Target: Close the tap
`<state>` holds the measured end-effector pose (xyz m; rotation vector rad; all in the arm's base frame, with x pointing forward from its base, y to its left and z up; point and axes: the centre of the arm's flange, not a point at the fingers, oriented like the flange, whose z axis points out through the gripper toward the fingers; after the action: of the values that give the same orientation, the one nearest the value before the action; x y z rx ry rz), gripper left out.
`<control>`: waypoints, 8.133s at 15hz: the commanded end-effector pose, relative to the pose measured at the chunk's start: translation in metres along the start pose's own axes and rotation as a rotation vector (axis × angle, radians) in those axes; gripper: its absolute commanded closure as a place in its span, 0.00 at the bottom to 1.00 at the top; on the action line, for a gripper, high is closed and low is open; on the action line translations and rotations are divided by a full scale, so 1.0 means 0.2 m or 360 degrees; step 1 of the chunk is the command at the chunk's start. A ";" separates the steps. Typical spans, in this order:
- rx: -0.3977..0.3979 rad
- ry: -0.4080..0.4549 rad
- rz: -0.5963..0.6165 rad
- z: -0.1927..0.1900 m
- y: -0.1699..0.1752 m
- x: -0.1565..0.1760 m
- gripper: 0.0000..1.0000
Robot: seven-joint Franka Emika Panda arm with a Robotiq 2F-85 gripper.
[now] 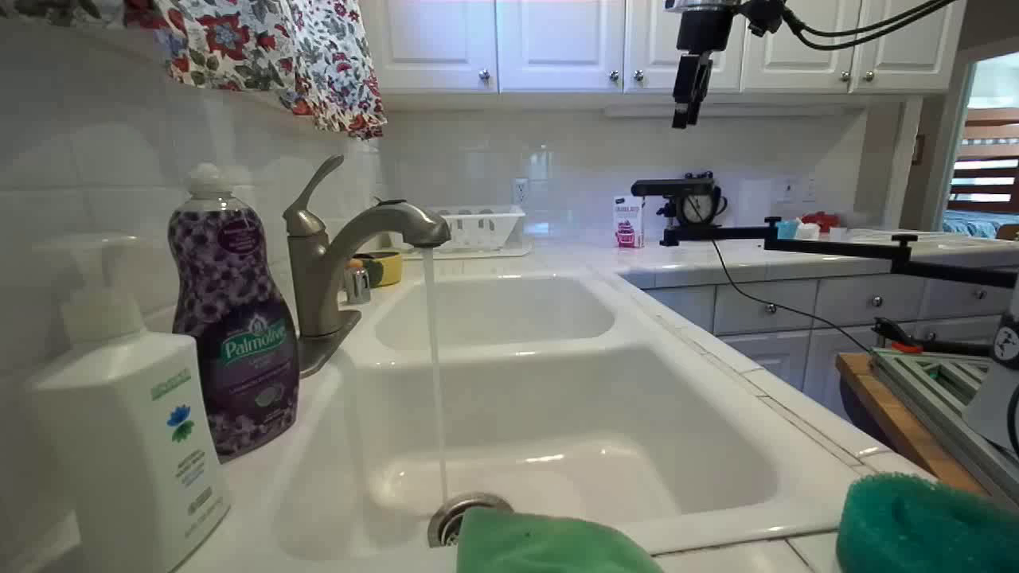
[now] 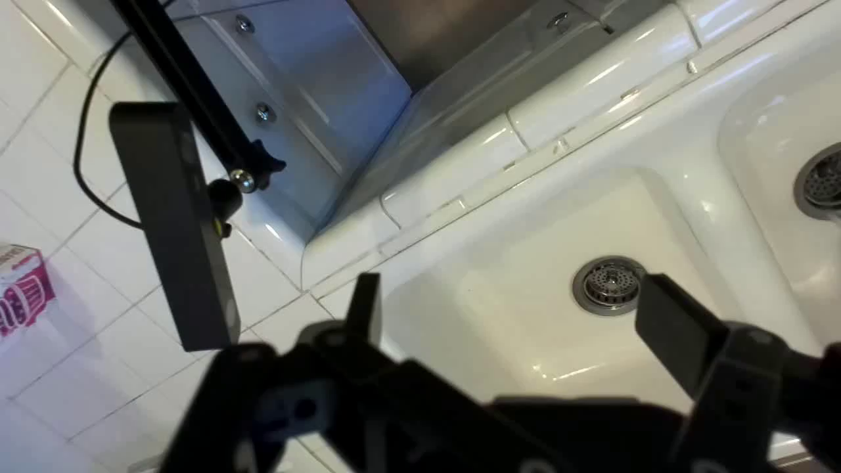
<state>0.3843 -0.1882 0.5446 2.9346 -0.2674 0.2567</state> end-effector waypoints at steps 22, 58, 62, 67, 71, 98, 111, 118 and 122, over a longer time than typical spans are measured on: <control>0.0229 0.0023 0.0034 0.16 -0.27 0.24 0.00; 0.1370 0.0240 0.0400 0.33 -1.18 1.49 0.00; 0.1399 0.0238 0.0380 0.39 -1.27 1.55 0.00; 0.1360 0.0241 0.0370 0.41 -1.32 1.51 0.00; 0.1364 0.0242 0.0369 0.41 -1.31 1.51 0.00; 0.1412 0.0316 0.0382 0.55 -1.38 1.72 0.00; 0.1323 0.0239 0.0387 0.67 -1.37 1.70 0.00; 0.1327 0.0221 0.0395 0.67 -1.37 1.70 0.00; 0.1317 0.0175 0.0419 0.69 -1.37 1.69 0.00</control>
<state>0.7770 -0.0026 0.4321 3.6626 -0.6467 0.7883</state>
